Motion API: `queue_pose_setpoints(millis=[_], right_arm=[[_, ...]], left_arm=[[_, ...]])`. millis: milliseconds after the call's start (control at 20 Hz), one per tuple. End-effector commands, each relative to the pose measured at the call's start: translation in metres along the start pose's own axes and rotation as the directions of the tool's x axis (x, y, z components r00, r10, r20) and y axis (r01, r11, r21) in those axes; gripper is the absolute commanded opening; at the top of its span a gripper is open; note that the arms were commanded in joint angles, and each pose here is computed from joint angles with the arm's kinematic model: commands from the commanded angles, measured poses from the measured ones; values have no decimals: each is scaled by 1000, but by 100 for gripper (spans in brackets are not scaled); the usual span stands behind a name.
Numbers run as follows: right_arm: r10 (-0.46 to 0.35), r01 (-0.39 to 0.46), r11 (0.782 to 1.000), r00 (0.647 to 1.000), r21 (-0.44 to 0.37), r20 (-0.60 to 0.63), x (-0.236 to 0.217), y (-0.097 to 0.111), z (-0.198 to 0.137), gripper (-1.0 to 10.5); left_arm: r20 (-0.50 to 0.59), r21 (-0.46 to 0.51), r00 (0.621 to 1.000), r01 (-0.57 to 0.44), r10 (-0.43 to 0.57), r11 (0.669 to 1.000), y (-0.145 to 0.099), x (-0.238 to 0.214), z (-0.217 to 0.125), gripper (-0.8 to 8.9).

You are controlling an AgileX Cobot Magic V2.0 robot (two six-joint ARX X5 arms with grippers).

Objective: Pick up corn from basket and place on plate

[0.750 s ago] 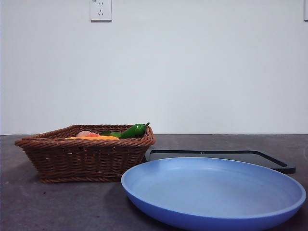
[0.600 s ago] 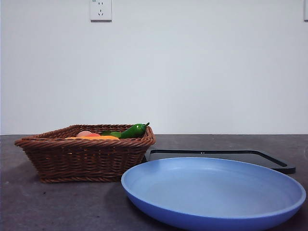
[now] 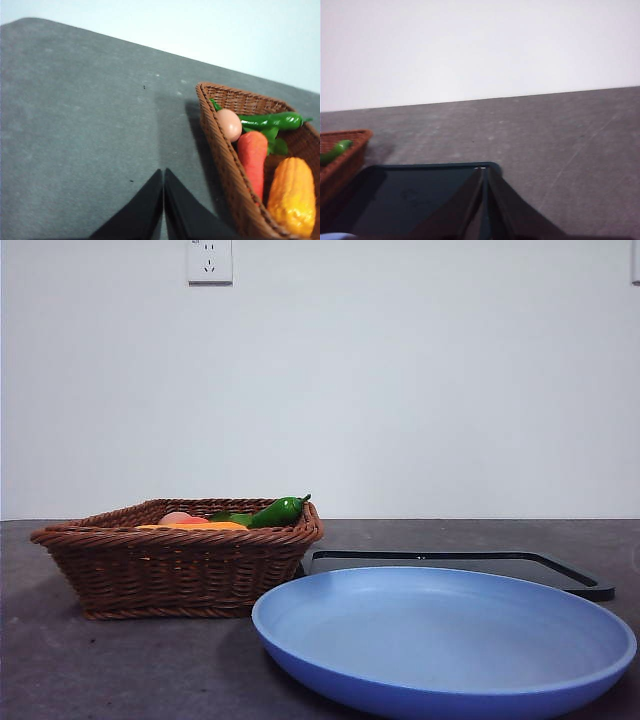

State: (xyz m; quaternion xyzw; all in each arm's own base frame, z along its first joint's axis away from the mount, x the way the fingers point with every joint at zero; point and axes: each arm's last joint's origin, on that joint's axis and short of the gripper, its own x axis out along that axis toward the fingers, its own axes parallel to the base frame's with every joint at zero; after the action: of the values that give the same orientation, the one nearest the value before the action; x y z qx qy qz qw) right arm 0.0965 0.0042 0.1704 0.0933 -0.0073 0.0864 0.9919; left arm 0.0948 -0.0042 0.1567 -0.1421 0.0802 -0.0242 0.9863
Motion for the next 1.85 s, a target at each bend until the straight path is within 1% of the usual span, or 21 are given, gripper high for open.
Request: queue_pose_setpoints(millis=[50,200,350,500,750,950,1100,1350,1450,1550,1650,1700,1750,1800,1850], right_arm=[[3,-4,995,1000,97,10,0,1,2,3],[1,-2,991,1000,136,2,-2,2,8,3],[-1,3,989,1000,145,-12,-6,5,19,3],[-4,9,989,1000,147,-31,-8,8,31,3],[-3,19,988,995,155,-100,-10,12,51,3],[57,-32,989,982,142,-178,-7,17,68,3],[103,-70,989,960,132,-260,-4,21,81,3],[169,-129,984,901,125,-399,5,25,100,3],[198,-156,979,869,130,-454,9,27,106,3],[219,-174,975,837,135,-502,12,28,108,3],[243,-196,970,783,144,-573,17,30,110,3],[250,-205,968,747,144,-616,19,31,110,3],[256,-212,966,720,146,-645,21,33,110,3],[264,-220,964,694,152,-670,24,34,109,3],[271,-227,961,677,156,-684,26,35,107,3]], left_arm=[[9,-76,1000,5,-4,997,-1,-2,5,7],[34,-80,999,40,-37,996,-6,-7,18,7],[27,-103,998,52,-49,993,-10,-13,30,7],[1,-104,998,65,-65,992,-14,-18,40,7],[-63,-111,988,134,-142,985,-23,-21,59,7],[-132,-100,975,168,-181,981,-29,-21,74,7],[-209,-72,953,208,-219,975,-34,-19,86,7],[-345,-29,892,301,-292,953,-42,-15,103,7],[-382,-26,866,339,-323,940,-45,-13,108,7],[-411,-26,848,356,-335,934,-46,-11,112,7],[-452,-30,821,375,-347,926,-48,-8,114,7],[-479,-37,801,390,-359,920,-48,-6,114,7],[-496,-43,788,398,-365,917,-48,-4,114,7],[-513,-54,774,404,-372,913,-48,-3,113,7],[-520,-55,770,403,-371,914,-48,-2,113,7]])
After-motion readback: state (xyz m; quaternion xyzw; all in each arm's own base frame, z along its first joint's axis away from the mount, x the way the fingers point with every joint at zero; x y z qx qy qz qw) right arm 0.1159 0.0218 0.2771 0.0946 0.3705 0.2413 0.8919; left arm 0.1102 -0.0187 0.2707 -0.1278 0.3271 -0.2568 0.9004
